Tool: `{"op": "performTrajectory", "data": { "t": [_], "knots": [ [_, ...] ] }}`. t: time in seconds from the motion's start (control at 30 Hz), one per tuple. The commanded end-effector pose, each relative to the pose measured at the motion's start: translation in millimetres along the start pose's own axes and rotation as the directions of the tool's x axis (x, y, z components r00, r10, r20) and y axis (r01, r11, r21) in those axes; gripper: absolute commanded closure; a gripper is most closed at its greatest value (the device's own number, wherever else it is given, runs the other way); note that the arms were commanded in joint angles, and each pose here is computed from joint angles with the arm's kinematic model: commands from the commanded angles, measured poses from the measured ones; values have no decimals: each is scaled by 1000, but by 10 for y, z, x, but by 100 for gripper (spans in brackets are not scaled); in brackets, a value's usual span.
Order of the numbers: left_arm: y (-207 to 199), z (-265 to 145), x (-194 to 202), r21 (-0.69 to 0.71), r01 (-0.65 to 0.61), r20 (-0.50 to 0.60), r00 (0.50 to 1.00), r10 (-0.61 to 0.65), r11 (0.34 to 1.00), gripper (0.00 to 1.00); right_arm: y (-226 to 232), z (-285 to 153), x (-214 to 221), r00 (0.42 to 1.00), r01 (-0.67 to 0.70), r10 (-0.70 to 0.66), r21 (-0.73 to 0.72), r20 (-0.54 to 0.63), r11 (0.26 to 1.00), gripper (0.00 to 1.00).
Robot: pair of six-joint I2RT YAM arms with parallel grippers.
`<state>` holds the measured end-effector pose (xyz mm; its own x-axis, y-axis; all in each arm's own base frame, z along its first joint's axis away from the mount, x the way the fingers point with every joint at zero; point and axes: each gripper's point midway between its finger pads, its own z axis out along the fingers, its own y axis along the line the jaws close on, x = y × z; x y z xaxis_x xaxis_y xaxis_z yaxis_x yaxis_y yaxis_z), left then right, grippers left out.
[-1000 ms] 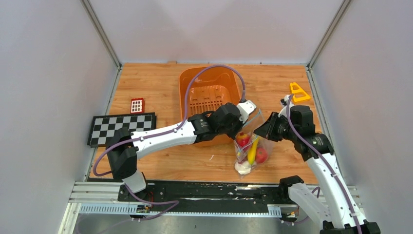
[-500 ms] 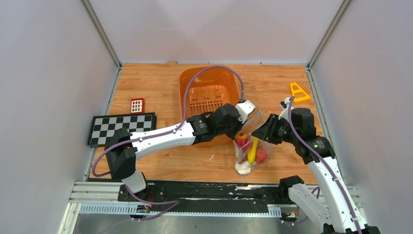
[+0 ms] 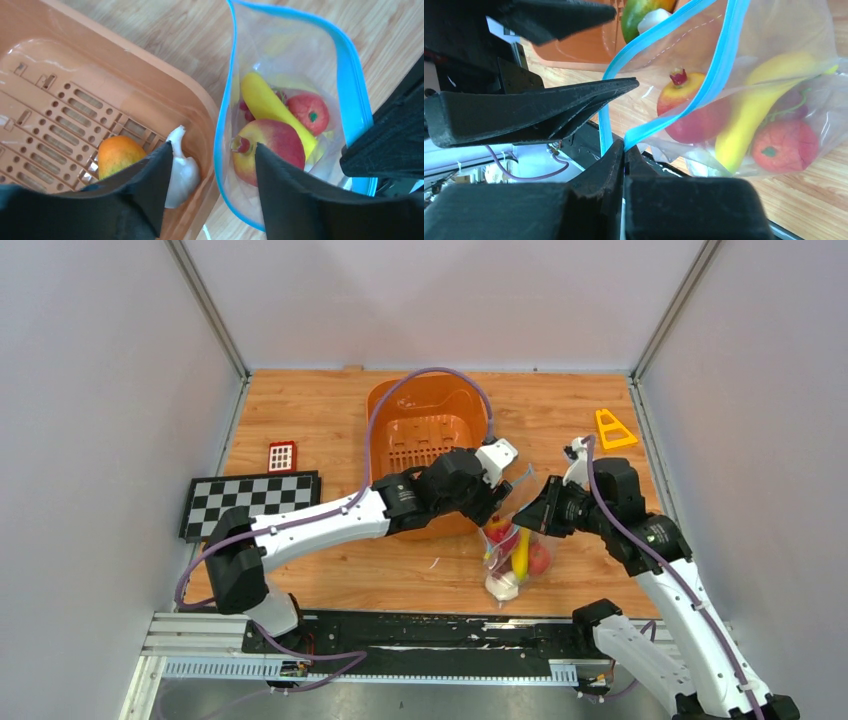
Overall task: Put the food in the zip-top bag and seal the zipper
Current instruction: Adjust the zipper food storage bag at the center of the board.
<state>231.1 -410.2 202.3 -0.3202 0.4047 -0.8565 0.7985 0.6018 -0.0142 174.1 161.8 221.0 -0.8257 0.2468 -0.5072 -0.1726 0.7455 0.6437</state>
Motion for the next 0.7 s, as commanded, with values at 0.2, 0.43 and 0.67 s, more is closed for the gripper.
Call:
{"op": "performTrajectory", "data": {
  "t": [0.2, 0.43, 0.67],
  "knots": [
    [387, -611, -561, -8, 88, 189, 978, -85, 996, 4, 79, -204, -206, 985, 172, -173, 54, -4, 984, 100],
    [1203, -561, -147, -130, 272, 109, 960, -259, 953, 0, 301, -387, -423, 961, 270, -271, 25, 52, 963, 100],
    [1393, -312, 136, -126, 292, 36, 956, -290, 948, 0, 145, -466, -397, 955, 289, -294, 110, 32, 951, 100]
  ]
}}
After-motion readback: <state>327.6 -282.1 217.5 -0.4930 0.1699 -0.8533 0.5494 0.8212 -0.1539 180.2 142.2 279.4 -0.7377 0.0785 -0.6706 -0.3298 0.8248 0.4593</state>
